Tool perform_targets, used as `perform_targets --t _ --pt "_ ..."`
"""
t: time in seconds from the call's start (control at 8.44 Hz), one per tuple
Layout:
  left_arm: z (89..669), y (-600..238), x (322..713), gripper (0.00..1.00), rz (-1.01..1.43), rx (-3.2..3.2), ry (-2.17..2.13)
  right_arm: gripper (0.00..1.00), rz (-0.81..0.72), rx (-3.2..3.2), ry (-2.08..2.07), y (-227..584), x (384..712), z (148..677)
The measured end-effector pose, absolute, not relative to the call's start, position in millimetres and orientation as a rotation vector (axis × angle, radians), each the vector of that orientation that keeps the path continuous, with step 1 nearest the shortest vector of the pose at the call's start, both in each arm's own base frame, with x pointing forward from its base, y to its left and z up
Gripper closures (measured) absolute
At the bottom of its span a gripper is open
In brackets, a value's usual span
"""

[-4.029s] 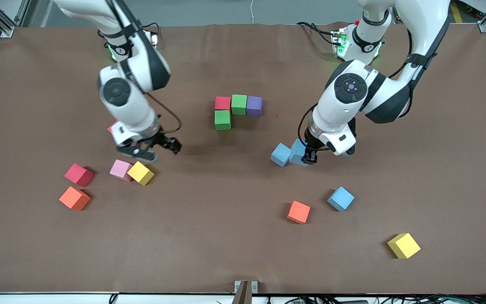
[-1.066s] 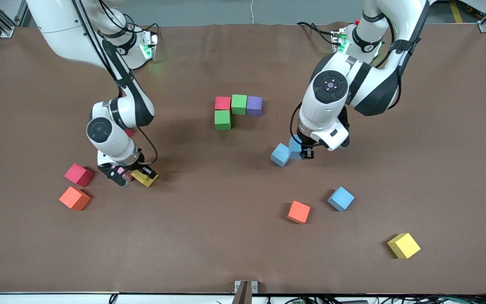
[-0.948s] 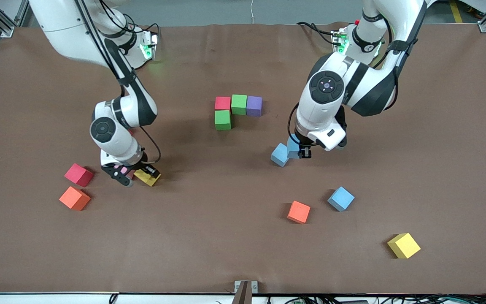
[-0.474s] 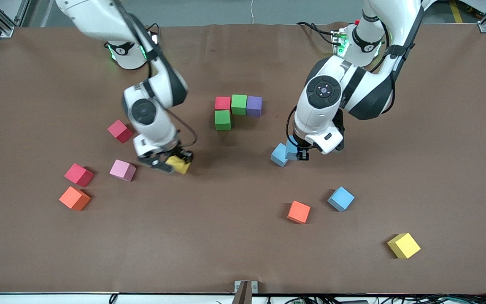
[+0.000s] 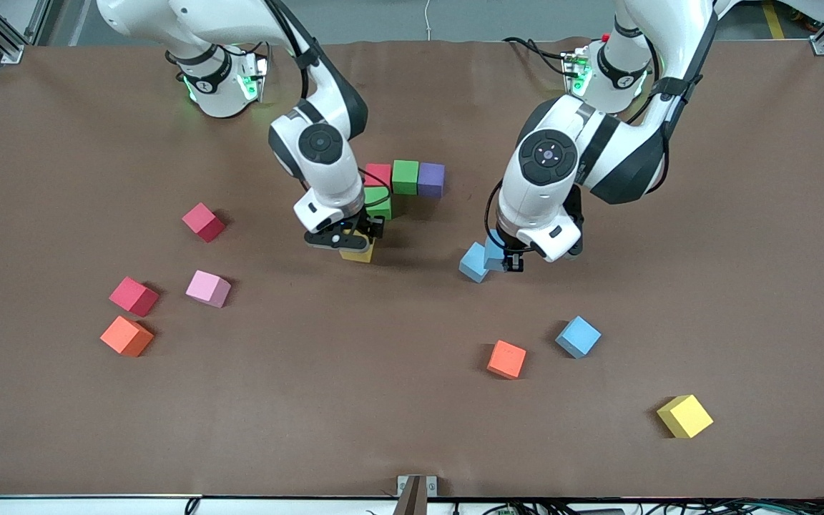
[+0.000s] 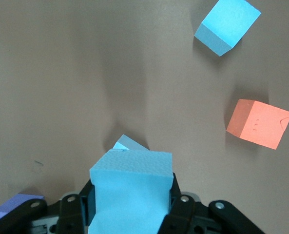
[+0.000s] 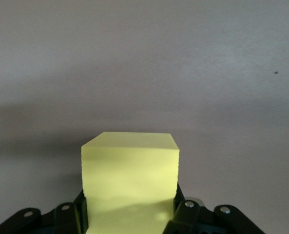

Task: Arrange 11 blocks into digit 3
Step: 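Carry the yellow cube with the right gripper to the green cube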

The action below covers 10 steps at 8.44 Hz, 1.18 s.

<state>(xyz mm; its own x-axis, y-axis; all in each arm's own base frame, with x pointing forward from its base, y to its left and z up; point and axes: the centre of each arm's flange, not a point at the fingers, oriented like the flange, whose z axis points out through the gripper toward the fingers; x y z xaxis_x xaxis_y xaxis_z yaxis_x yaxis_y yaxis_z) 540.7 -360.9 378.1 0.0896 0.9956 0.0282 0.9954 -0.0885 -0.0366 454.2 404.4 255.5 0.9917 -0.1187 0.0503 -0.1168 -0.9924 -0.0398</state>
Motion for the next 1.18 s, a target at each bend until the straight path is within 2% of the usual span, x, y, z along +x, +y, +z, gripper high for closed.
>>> perform_targets --t 0.47,1.18 --pt "377 -363 539 0.43 0.01 -2.286 -2.086 0.38 -0.078 -3.13 0.086 422 436 224" --pt "377 -367 537 0.43 0.018 -2.285 -2.086 0.38 -0.069 -3.142 0.032 434 422 213"
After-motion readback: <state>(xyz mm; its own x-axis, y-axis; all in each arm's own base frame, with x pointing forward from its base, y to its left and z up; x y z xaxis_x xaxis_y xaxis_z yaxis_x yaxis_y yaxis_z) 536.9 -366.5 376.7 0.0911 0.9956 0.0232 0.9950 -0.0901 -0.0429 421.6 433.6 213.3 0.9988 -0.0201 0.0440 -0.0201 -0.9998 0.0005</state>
